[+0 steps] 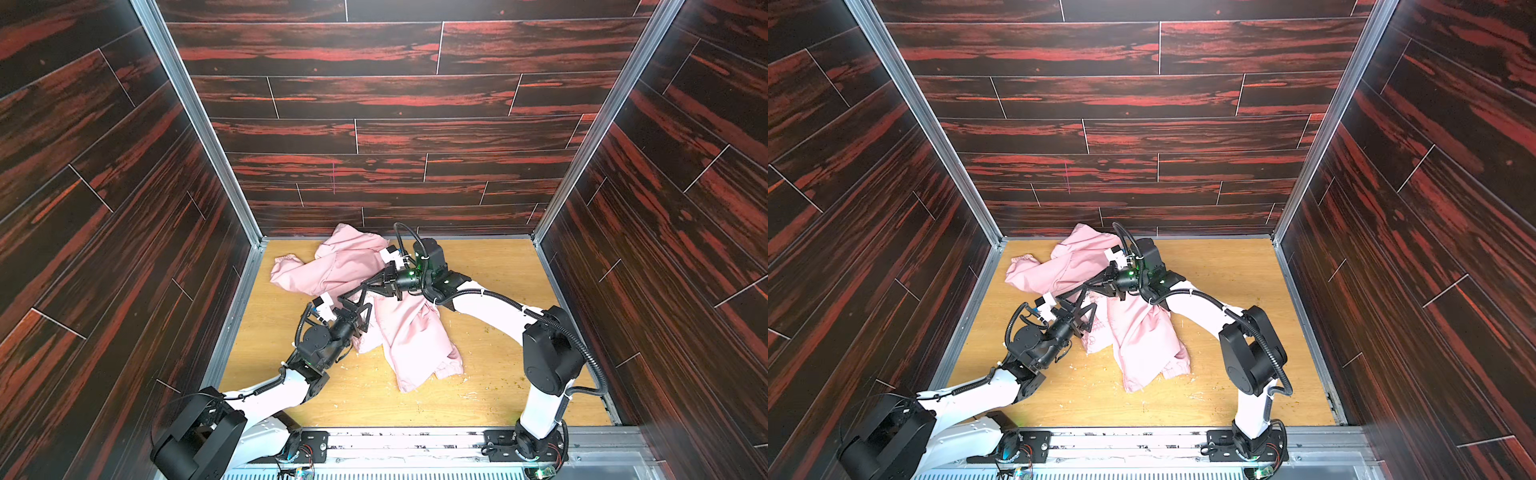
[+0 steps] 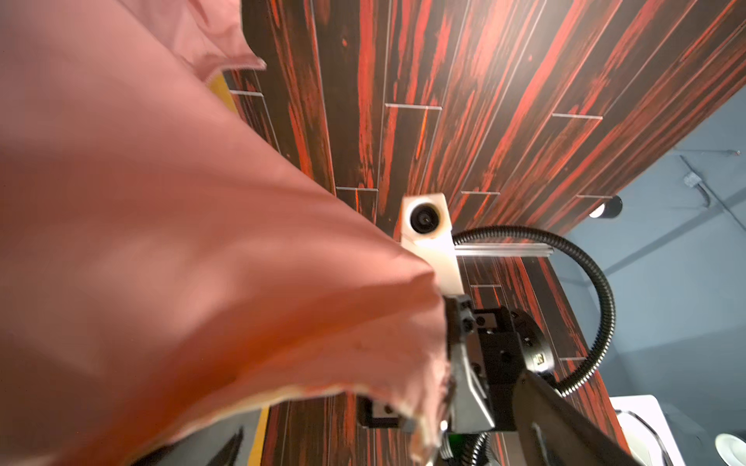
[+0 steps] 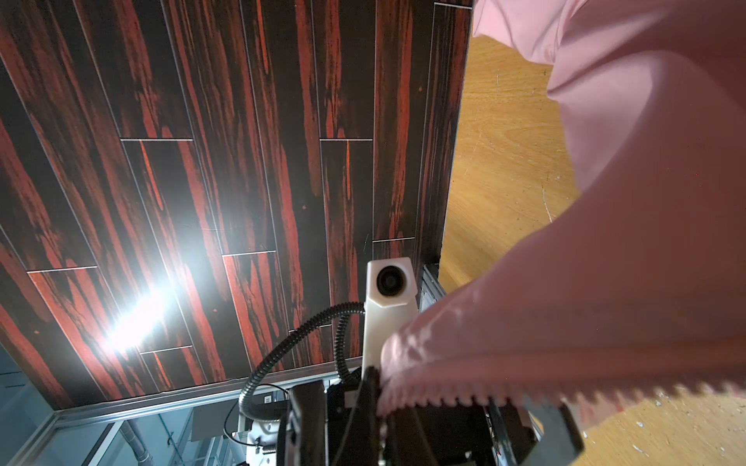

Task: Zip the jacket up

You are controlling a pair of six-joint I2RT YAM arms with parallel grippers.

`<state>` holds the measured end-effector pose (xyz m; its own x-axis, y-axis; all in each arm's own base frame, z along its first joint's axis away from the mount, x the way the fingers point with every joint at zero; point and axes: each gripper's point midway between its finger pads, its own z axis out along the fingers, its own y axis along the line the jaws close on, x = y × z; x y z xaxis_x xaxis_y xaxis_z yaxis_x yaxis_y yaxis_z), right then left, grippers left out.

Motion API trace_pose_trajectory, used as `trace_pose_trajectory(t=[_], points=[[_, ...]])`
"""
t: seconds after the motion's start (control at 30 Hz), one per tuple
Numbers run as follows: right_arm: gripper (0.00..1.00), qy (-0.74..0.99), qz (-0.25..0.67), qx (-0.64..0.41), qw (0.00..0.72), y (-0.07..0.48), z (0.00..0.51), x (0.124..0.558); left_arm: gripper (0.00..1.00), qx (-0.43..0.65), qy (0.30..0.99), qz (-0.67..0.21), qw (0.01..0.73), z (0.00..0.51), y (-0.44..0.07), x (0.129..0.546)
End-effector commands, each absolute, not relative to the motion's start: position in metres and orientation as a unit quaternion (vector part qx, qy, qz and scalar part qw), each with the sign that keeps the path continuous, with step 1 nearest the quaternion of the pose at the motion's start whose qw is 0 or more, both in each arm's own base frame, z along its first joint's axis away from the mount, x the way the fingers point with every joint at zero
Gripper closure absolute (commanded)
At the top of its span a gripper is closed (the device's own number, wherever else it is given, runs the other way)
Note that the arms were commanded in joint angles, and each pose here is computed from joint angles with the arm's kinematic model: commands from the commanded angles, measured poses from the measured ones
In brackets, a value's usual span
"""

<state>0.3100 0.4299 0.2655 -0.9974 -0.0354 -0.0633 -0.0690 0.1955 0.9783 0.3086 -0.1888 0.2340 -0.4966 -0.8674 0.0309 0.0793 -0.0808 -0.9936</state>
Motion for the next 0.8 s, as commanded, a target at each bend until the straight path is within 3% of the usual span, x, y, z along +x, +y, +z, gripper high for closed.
trace_pose_trajectory(t=[0.0, 0.2, 0.33, 0.37, 0.5, 0.57, 0.63, 0.7, 0.77], points=[[1.0, 0.745, 0.663, -0.063, 0.047, 0.421, 0.318, 0.298, 0.0, -0.368, 0.56, -0.612, 0.421, 0.236, -0.162, 0.307], [1.0, 0.748, 0.659, -0.068, 0.039, 0.411, 0.315, 0.285, 0.01, -0.375, 0.583, -0.527, 0.492, 0.244, -0.127, 0.305], [1.0, 0.751, 0.656, -0.069, 0.035, 0.405, 0.311, 0.277, 0.01, -0.372, 0.578, -0.527, 0.499, 0.252, -0.117, 0.309], [1.0, 0.751, 0.656, -0.068, 0.034, 0.404, 0.309, 0.277, 0.05, -0.367, 0.579, -0.532, 0.497, 0.255, -0.118, 0.311], [1.0, 0.754, 0.653, -0.062, 0.037, 0.4, 0.304, 0.281, 0.45, -0.347, 0.587, -0.541, 0.492, 0.265, -0.125, 0.313], [1.0, 0.754, 0.653, -0.06, 0.04, 0.397, 0.304, 0.284, 0.51, -0.339, 0.594, -0.538, 0.492, 0.271, -0.126, 0.312], [1.0, 0.755, 0.652, -0.06, 0.043, 0.396, 0.303, 0.288, 0.43, -0.335, 0.611, -0.536, 0.476, 0.273, -0.13, 0.312], [1.0, 0.757, 0.649, -0.06, 0.044, 0.396, 0.301, 0.293, 0.25, -0.324, 0.627, -0.545, 0.453, 0.271, -0.138, 0.309], [1.0, 0.757, 0.649, -0.058, 0.046, 0.395, 0.3, 0.299, 0.17, -0.305, 0.653, -0.544, 0.43, 0.262, -0.148, 0.302]])
